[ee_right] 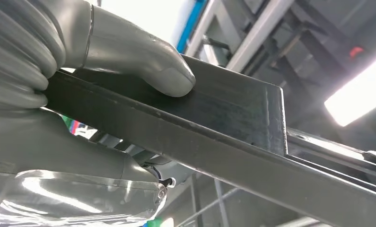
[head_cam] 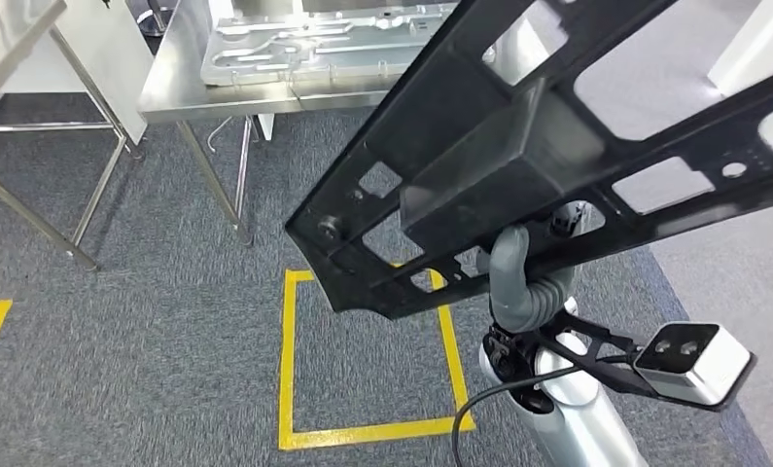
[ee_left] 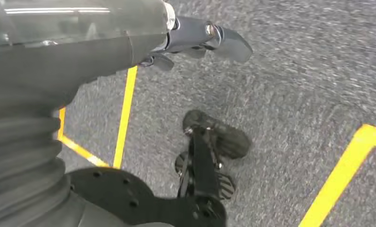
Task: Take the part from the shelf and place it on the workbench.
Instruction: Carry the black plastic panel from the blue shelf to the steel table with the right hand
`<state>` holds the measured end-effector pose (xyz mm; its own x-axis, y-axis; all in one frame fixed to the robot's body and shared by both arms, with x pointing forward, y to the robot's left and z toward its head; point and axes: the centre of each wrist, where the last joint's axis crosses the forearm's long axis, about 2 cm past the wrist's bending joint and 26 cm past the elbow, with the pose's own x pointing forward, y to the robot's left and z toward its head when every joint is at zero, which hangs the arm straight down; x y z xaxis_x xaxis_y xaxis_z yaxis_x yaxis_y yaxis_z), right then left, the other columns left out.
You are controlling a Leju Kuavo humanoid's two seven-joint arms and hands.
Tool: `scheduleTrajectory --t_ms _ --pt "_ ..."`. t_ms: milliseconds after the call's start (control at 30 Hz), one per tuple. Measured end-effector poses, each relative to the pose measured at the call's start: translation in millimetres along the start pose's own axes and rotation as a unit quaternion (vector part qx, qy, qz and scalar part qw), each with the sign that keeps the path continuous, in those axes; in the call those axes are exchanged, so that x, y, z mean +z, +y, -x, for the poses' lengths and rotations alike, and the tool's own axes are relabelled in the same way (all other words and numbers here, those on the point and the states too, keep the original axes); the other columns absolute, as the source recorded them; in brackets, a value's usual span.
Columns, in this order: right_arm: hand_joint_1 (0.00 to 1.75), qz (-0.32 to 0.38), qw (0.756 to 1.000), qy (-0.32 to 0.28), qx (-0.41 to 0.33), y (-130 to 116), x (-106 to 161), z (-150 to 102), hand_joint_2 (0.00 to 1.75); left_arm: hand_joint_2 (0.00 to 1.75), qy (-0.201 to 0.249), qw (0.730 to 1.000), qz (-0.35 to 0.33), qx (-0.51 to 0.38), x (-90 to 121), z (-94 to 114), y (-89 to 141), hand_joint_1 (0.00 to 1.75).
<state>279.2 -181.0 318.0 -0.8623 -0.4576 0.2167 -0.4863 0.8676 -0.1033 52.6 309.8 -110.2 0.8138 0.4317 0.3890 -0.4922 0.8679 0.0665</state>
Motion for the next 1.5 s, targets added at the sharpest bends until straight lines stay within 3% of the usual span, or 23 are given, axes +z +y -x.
scheduleTrajectory --t_ms 1500 --pt "1.75 -0.013 1.000 -0.002 -0.002 -3 2 0 1.75 1.75 0.000 1.000 -0.010 -0.019 -1 1 9 0.00"
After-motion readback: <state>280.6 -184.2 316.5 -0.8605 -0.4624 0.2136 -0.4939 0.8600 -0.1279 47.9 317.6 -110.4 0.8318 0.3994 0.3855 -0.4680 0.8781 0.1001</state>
